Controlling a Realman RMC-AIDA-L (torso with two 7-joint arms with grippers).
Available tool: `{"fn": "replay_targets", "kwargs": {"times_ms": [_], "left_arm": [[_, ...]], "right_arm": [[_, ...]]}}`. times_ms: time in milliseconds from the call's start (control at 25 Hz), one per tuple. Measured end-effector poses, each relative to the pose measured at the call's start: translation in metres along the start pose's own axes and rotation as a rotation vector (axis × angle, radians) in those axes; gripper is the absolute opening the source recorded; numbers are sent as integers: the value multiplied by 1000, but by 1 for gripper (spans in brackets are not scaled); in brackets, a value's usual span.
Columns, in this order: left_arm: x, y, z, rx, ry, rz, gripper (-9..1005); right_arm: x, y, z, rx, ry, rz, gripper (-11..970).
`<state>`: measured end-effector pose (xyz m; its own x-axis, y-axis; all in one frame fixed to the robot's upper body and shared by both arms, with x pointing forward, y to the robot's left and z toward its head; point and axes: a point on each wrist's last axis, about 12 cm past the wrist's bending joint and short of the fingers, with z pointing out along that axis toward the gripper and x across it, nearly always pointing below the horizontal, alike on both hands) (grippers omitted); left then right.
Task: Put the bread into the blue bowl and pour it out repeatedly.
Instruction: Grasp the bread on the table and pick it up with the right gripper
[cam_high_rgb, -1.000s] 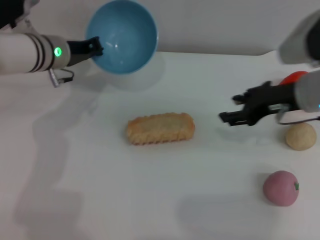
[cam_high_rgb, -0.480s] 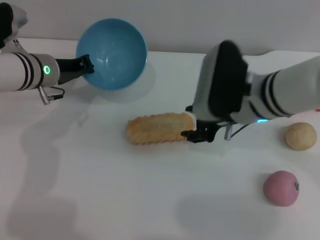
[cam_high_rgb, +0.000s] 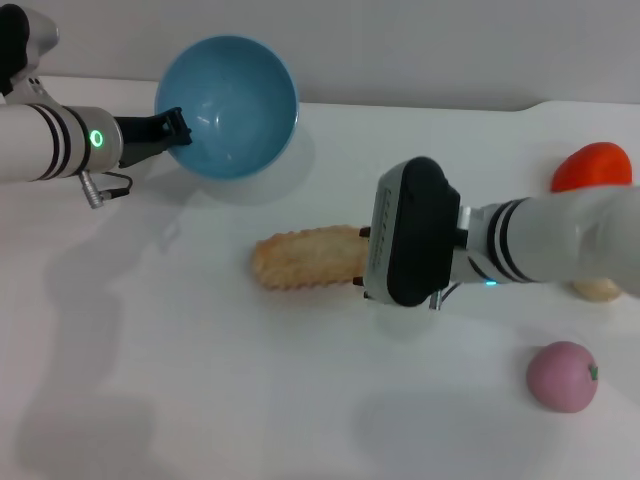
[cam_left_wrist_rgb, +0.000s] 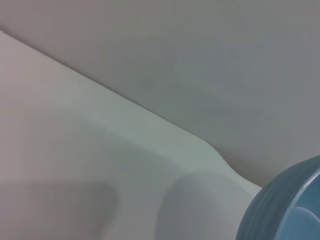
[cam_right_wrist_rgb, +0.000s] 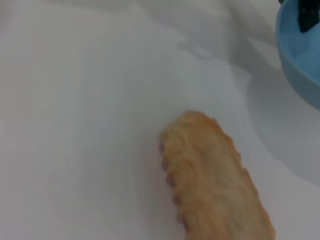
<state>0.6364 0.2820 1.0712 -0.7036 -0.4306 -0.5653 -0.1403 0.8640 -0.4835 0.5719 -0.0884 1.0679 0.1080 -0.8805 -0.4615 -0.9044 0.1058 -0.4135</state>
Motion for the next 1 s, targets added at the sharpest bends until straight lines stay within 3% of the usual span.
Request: {"fn": "replay_targets", "kwargs": {"times_ms": [440,720,1000], "left_arm": [[0,-2,1,4,-4,-2,-1],[0,-4,1,7,-7,-1,-1],[-1,-5,2,7,-10,0,0]], "right_arm": [[14,8,15,85,-21,2,610],[17,5,19,73,-13,47,601],[20,6,19,74,-6,51,486]]}}
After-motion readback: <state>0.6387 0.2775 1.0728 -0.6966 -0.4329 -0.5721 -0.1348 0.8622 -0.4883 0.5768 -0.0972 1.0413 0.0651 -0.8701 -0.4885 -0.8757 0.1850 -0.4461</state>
